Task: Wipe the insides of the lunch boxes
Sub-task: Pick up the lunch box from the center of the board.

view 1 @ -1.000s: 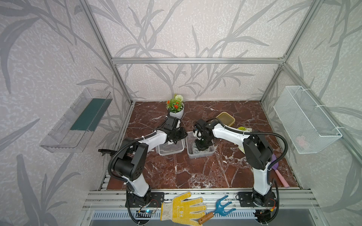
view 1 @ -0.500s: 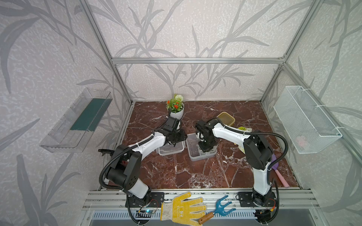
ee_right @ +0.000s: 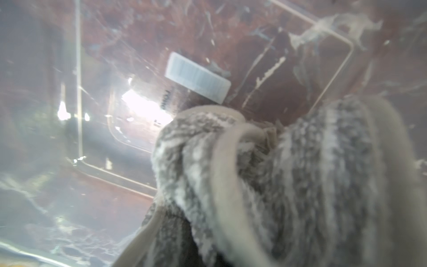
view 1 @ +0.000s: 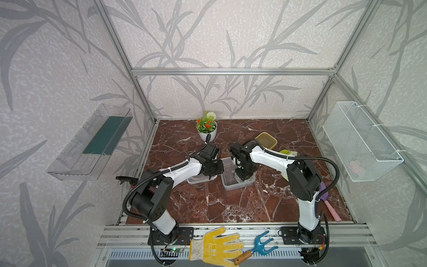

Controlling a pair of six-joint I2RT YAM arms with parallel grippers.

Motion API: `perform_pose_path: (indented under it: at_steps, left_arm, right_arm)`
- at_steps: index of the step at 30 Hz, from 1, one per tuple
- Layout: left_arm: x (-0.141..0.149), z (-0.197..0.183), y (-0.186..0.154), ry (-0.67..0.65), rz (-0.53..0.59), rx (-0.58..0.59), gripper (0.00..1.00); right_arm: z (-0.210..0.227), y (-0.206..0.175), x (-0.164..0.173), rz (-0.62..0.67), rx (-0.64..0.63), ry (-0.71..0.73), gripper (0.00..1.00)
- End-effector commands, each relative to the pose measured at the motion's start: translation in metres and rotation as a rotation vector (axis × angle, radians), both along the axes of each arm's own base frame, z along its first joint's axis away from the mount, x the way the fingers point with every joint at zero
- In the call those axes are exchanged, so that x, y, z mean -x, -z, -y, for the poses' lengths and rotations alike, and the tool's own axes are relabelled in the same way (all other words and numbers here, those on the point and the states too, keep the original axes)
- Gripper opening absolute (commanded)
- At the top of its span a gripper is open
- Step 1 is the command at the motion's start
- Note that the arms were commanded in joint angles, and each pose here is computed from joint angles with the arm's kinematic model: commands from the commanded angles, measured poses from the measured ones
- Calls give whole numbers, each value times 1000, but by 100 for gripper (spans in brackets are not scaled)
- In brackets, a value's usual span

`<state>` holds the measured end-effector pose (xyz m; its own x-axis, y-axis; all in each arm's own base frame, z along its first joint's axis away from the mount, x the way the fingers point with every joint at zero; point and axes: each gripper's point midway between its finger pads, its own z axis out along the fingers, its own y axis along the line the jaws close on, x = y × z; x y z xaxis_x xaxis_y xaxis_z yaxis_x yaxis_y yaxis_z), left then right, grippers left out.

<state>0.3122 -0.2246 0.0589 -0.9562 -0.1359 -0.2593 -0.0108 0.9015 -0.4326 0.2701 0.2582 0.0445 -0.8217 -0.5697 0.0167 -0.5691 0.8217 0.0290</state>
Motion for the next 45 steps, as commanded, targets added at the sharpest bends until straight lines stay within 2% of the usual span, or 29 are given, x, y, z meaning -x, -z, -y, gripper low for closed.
perform_pose_path:
  at_steps: [1,5,9,17,21,24,32,36,45]
  left_arm:
    - [1,-16,20,-8,-37,-132,22]
    - [-3,-21,27,-2,-36,-184,15]
    - [-6,-12,28,33,-33,-162,12]
    - [-10,-6,13,44,-12,-167,11]
    - [-6,-7,11,54,-10,-177,11]
    - [-5,-5,10,60,-7,-168,11]
    - [-7,10,2,91,7,-107,12]
    - [-9,11,3,95,5,-115,12]
    - [-10,18,2,89,21,-83,12]
  right_arm:
    - [20,-7,-2,38,144,-68,0]
    - [31,-16,-16,134,248,-109,0]
    - [35,-24,-37,267,351,-146,0]
    - [29,-49,-94,597,447,-87,0]
    - [27,-58,-115,719,471,-59,0]
    - [14,-58,-123,751,380,-48,0]
    - [-50,-61,-118,666,-35,22,0]
    - [-75,-67,-119,610,-148,61,0]
    - [-121,-51,-114,461,-377,172,0]
